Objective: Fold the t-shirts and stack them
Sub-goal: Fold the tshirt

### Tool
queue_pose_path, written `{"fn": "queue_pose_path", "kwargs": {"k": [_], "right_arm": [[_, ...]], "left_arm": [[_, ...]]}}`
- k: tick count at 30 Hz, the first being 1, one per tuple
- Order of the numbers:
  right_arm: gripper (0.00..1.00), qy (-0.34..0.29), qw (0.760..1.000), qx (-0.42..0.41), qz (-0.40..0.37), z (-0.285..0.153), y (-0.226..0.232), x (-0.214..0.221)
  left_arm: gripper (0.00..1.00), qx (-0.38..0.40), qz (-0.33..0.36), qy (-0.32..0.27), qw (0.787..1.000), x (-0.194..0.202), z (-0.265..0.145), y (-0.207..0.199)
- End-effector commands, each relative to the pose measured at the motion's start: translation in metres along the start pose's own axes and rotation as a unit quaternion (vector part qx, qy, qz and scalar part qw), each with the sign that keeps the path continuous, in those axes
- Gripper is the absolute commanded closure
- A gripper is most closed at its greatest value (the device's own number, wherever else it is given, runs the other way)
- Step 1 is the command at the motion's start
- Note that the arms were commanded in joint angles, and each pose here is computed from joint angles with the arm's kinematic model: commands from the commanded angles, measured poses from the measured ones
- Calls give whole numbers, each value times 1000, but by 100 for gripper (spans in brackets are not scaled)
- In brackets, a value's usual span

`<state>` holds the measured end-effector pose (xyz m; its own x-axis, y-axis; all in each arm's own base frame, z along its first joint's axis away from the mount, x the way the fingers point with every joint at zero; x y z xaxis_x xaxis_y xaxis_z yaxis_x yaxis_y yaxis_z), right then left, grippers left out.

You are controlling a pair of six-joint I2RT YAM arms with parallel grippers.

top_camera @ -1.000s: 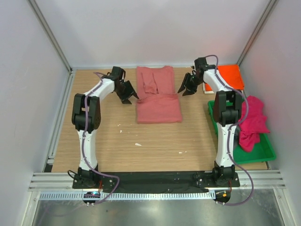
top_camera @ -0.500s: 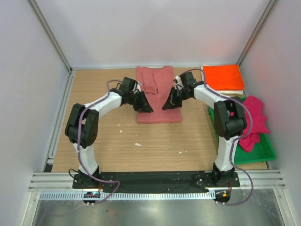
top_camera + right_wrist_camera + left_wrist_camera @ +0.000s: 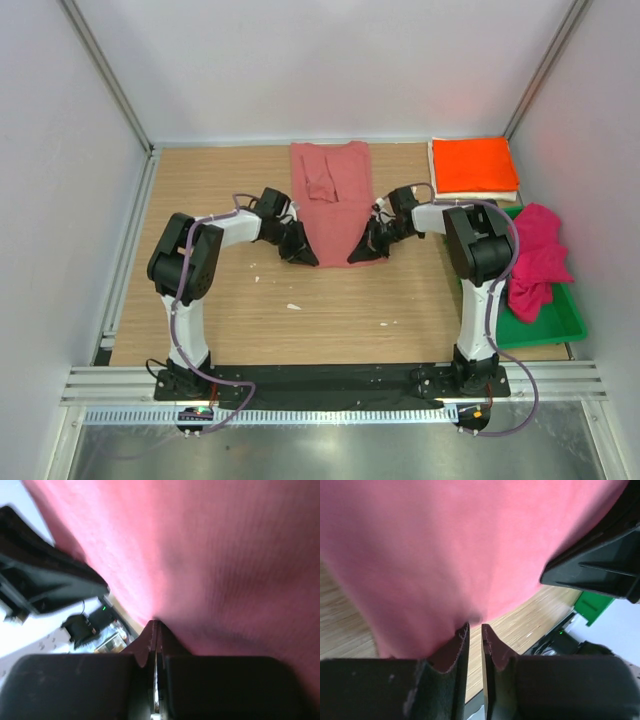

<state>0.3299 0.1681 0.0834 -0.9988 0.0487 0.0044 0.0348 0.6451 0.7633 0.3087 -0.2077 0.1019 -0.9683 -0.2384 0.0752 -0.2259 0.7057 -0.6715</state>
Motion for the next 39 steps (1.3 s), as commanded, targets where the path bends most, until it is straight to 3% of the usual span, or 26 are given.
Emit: {"fn": "queue_pose_path", "kwargs": {"k": [1,6,10,15,20,27,33,39], "right_arm": [[99,-14,1000,-7,6,-21,-13,14],[99,-24,1000,5,9,-47,-19,26],[99,-32,999,8,-19,-63,6,22],[99,-10,999,-11,-43,-34,37,9],[98,-1,998,-47,-49,7,56,-3],[98,35,999,-21,-31,24,20,16],[98,7,999,-5,-43,-18,7,27],[91,-42,998,16,-46,-59,5,22]], "left_arm": [[84,-18,25,11,999,7,-1,16],[85,-6,32,37,999,24,-10,21],[79,49,59,7,997,27,-48,-18],[77,79,60,0,995,14,-53,-41],[82,61,-2,2,998,-8,-32,-7],[82,5,-19,27,999,1,-10,38],[82,-23,12,16,1000,7,-21,40],[63,5,59,-37,998,2,-60,0]]}}
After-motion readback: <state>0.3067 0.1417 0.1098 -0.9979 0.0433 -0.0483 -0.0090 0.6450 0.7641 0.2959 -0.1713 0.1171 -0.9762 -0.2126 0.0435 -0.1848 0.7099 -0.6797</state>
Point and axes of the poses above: each gripper's point midway between its finger pads, its own z axis out along the fingers, its own y axis along the line the jaws close on, x = y × z, the point moved 10 cm from there along -z, back along the fingers, and after that the axes turned 7 degrees about -z, right-handed, at the moved point
